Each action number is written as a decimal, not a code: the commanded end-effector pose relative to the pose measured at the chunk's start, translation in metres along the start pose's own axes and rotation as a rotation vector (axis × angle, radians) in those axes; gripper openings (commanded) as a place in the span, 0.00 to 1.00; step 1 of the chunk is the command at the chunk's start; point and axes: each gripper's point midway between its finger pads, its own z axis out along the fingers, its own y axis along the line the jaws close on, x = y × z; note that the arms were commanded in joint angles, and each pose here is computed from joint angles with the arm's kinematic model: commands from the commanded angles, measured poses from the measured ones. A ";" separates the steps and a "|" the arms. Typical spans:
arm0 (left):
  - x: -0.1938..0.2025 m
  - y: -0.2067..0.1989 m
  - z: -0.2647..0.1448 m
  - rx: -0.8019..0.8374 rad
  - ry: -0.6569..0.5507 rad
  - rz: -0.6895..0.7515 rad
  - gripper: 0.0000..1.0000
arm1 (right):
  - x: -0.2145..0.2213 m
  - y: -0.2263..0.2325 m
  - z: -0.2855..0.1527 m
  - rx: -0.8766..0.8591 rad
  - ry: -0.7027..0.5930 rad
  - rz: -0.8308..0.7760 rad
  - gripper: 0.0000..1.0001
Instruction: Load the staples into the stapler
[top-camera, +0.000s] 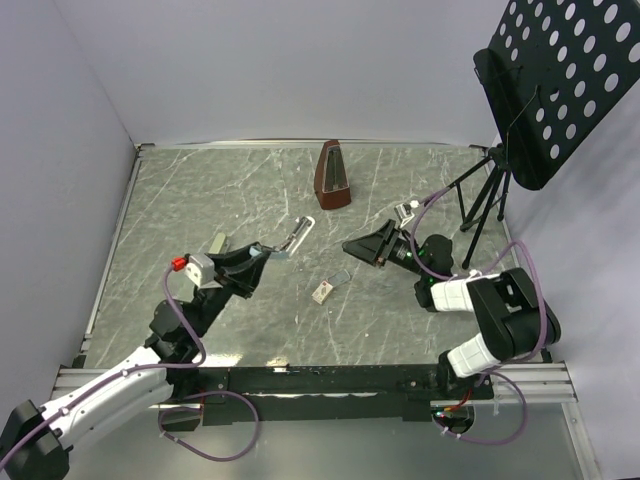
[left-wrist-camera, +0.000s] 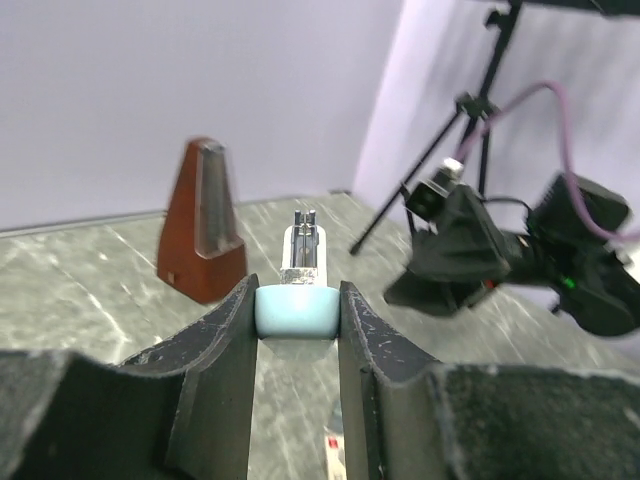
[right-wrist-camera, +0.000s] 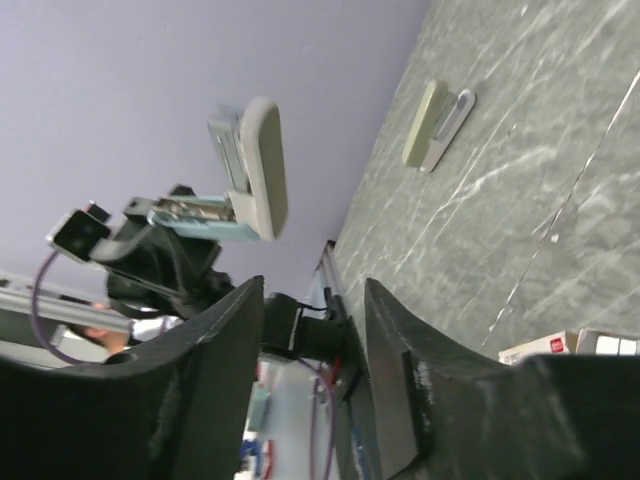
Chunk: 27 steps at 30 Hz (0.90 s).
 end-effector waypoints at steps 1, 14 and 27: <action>-0.028 0.008 0.009 -0.064 -0.051 0.015 0.01 | -0.016 0.029 0.001 -0.033 -0.038 -0.207 0.58; -0.023 -0.059 0.027 0.301 0.195 0.101 0.01 | 0.012 0.092 0.003 0.005 0.243 -1.216 0.87; -0.040 -0.103 0.009 0.563 0.247 0.126 0.01 | 0.070 0.120 -0.001 -0.216 0.505 -1.330 0.75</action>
